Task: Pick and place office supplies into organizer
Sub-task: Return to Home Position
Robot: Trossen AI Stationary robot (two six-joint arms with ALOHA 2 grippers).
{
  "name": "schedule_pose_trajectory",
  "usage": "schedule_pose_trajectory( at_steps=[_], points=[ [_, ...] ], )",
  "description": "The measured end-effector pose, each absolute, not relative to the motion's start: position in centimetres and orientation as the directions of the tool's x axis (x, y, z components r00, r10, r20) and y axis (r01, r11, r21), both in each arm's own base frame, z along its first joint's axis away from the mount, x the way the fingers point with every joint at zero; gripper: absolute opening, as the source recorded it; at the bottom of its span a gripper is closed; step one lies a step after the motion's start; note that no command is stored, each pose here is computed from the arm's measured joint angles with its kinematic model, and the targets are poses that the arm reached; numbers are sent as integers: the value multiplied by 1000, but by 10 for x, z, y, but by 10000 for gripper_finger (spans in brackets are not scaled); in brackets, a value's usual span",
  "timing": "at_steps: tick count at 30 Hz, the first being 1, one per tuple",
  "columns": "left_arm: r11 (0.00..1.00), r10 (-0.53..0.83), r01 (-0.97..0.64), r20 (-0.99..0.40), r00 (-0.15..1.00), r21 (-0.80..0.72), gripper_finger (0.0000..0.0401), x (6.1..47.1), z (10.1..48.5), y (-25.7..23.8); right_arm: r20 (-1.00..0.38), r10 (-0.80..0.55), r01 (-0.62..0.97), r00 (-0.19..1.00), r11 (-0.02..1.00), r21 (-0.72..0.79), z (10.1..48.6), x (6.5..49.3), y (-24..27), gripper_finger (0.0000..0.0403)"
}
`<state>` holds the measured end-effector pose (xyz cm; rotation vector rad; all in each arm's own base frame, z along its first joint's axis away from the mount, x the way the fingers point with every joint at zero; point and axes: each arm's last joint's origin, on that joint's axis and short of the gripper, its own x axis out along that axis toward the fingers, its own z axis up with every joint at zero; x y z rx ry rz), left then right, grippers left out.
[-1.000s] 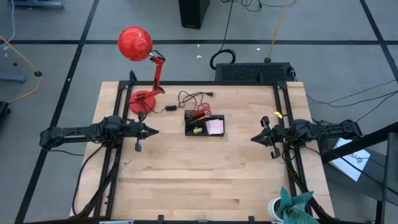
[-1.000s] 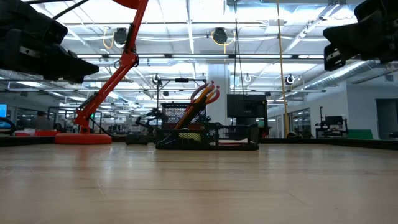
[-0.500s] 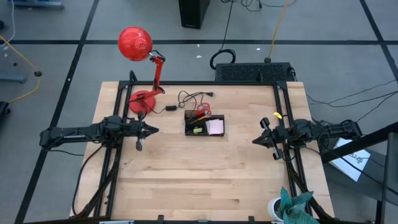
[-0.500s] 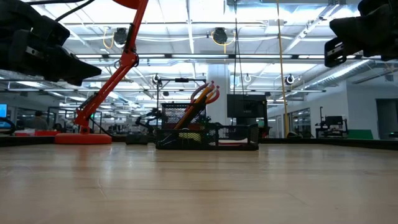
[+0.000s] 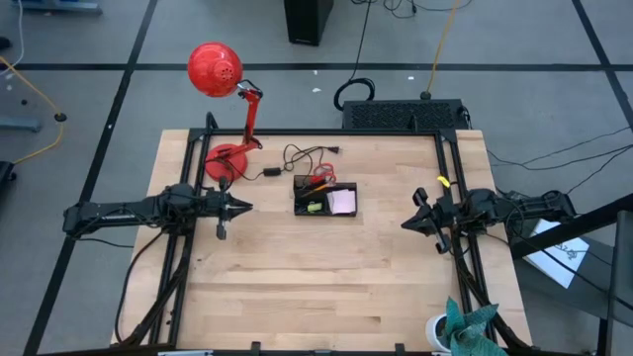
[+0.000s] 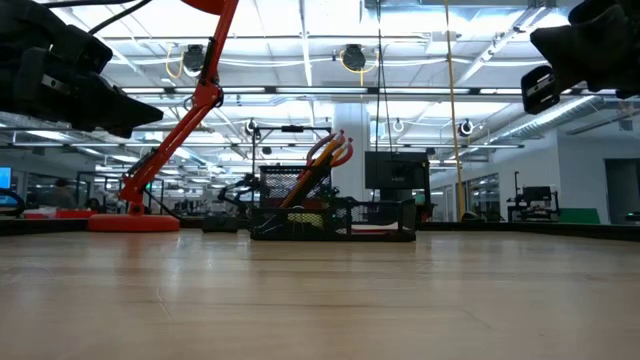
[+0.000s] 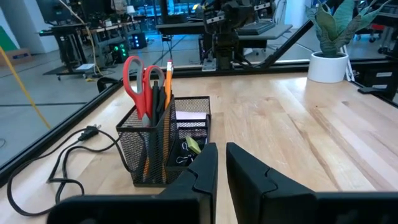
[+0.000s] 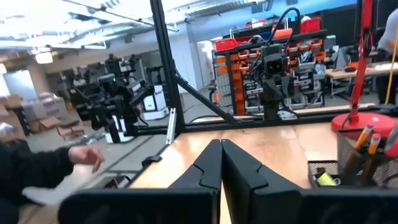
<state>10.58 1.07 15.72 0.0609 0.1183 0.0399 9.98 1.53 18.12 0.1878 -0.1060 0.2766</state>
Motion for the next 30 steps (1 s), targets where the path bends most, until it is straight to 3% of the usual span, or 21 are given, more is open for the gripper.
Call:
schedule_pose_trajectory(
  at_steps=[30],
  points=[
    [997, 43, -36, -116, 992, 64, 40, 106, 157, 11, 124, 261, -282, 957, 938, 201, 181, 100, 15, 0]
  ],
)
